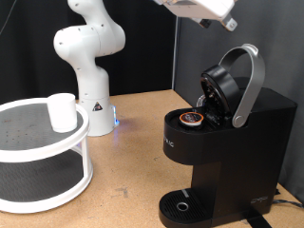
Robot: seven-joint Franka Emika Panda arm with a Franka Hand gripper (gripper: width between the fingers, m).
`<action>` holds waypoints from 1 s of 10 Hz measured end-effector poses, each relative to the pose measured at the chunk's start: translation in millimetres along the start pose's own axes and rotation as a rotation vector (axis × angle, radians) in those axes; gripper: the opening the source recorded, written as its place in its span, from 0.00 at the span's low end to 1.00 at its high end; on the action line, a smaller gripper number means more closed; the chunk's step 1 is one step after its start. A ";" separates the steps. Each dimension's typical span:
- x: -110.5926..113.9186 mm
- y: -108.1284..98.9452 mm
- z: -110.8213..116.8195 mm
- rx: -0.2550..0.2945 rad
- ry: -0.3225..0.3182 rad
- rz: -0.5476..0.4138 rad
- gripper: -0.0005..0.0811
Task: Make a cup of coffee with the keurig machine
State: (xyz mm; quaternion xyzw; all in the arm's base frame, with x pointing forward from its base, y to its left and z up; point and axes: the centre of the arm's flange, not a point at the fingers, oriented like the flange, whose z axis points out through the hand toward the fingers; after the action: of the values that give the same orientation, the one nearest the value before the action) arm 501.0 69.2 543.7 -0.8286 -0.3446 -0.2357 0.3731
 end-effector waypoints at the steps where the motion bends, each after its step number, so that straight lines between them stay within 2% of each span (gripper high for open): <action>1: 2.3 -3.2 3.9 0.003 -0.001 0.000 0.99; 4: 3.8 -5.9 6.9 0.006 -0.005 0.005 0.99; 6: 6.6 -8.4 9.0 0.025 0.026 0.012 0.99; 8: 16.6 -19.1 19.9 0.045 0.036 0.005 0.99; 10: 33.3 -32.8 38.9 0.025 0.033 0.002 0.99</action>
State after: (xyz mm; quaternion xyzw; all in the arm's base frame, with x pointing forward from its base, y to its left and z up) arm 503.4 128.6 556.5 -0.8202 -0.3405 -0.2445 0.3893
